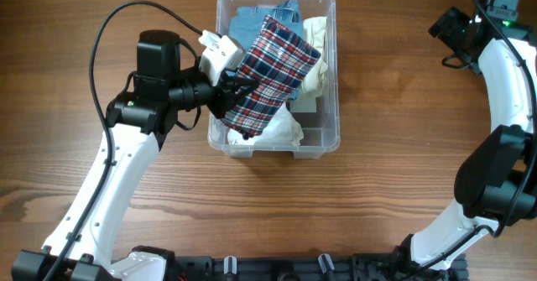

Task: Pack container
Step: 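Lift the plaid cloth and lower it into the bin's front, then press and tuck the plaid cloth into the bin with the left gripper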

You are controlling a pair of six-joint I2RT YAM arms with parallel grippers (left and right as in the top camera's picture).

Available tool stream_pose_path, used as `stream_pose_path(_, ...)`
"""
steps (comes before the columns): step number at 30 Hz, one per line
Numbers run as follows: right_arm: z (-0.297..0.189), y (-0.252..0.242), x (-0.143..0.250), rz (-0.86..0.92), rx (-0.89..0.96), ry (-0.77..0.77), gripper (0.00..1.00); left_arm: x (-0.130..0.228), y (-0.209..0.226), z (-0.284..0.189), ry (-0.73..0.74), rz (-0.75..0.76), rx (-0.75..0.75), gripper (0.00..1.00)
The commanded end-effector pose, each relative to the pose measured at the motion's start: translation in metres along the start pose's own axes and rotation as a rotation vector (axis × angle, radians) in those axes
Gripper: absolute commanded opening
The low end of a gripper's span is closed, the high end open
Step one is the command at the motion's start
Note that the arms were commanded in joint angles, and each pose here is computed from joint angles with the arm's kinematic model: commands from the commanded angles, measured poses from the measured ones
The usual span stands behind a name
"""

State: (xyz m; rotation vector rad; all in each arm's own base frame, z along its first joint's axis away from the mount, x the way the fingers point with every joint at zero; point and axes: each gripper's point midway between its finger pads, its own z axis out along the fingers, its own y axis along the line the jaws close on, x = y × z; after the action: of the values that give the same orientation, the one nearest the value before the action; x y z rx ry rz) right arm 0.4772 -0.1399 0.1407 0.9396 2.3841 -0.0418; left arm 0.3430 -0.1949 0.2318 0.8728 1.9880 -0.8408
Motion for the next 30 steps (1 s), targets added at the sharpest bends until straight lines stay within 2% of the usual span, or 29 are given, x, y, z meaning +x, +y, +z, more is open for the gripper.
stream_pose_path(1,0.007,0.0,0.005,-0.002,0.005,0.016,1.0,0.003,-0.002,0.0,0.016,0.058,0.005,0.32)
stream_pose_path(4,0.007,0.0,0.005,-0.003,0.005,0.016,1.0,0.004,-0.003,0.0,0.021,0.054,0.007,0.35)
stream_pose_path(10,0.007,0.0,0.005,-0.002,0.004,0.016,1.0,0.003,-0.007,0.0,0.012,0.053,0.034,0.34)
stream_pose_path(12,0.007,0.0,0.005,-0.002,0.005,0.016,1.0,0.002,-0.009,-0.001,0.009,0.054,0.044,0.35)
stream_pose_path(14,0.007,0.0,0.005,-0.002,0.005,0.016,1.0,0.001,-0.009,-0.001,0.002,0.06,0.044,0.42)
stream_pose_path(16,0.007,0.0,0.005,-0.002,0.005,0.016,1.0,-0.004,-0.009,-0.001,-0.015,0.071,0.046,0.42)
stream_pose_path(20,0.007,0.0,0.005,-0.002,0.005,0.016,1.0,-0.014,-0.024,-0.002,-0.063,0.088,0.134,0.49)
stream_pose_path(23,0.007,0.0,0.005,-0.002,0.005,0.016,1.0,-0.009,-0.031,-0.002,-0.045,0.024,0.169,0.5)
stream_pose_path(27,0.007,0.0,0.005,-0.002,0.005,0.016,1.0,-0.003,-0.04,0.003,-0.013,0.015,0.183,0.73)
stream_pose_path(28,0.007,0.0,0.005,-0.002,0.005,0.016,1.0,-0.004,-0.037,0.003,-0.01,0.021,0.157,0.81)
stream_pose_path(30,0.007,0.0,0.005,-0.002,0.005,0.016,1.0,-0.009,-0.03,0.0,-0.011,0.031,0.098,0.86)
